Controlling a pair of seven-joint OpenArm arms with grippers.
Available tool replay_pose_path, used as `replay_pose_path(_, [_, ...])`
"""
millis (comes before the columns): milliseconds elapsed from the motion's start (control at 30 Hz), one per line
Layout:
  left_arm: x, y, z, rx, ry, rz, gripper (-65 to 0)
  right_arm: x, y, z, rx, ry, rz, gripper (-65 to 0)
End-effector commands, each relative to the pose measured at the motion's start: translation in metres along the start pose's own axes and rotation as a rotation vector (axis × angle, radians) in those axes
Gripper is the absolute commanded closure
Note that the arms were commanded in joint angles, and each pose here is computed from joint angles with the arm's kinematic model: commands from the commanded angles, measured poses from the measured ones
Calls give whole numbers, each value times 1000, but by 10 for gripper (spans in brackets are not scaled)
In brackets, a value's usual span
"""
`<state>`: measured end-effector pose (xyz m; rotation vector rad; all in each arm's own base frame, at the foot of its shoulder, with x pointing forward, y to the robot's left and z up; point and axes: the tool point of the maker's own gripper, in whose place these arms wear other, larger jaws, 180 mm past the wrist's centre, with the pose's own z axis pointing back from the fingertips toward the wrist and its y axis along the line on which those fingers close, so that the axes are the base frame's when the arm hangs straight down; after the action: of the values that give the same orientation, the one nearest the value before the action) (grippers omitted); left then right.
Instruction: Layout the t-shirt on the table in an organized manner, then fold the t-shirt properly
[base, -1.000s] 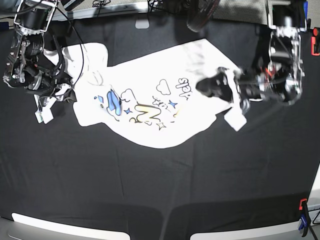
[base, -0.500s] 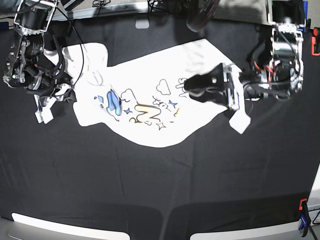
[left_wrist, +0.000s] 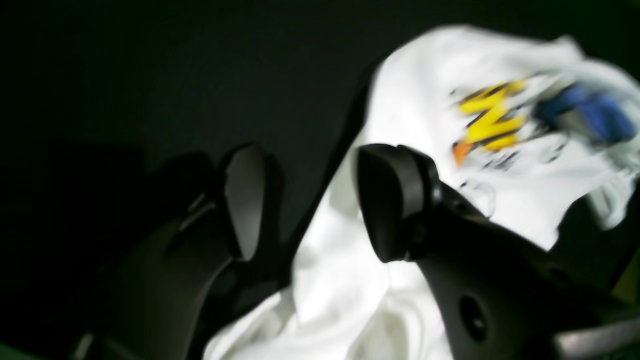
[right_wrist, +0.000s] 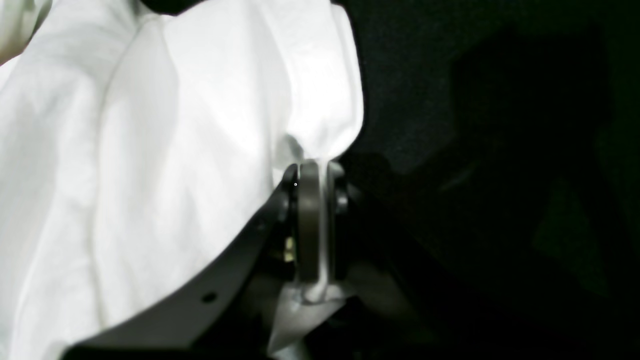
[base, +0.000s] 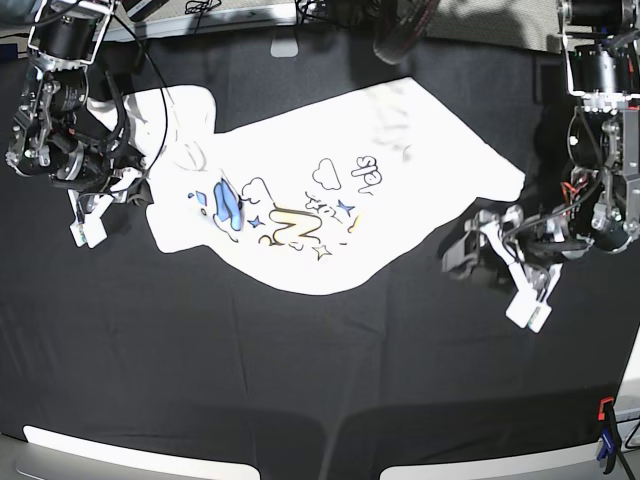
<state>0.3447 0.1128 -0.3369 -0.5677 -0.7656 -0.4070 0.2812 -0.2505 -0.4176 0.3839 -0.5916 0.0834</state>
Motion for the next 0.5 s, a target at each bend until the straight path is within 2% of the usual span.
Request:
replay_pose_path(0, [16, -1, 4, -13, -50, -14, -320, 5, -3, 4, -9, 4, 21, 0])
replay_pose_path(167, [-8, 8, -6, -54, -23, 112, -320, 5, -3, 4, -9, 4, 21, 0])
replay_pose_path(333, [-35, 0, -16, -192, -15, 267, -320, 5, -3, 4, -8, 3, 21, 0])
replay_pose_path(467, [-25, -23, -14, -326, -58, 285, -320, 6, -3, 4, -8, -1, 21, 0])
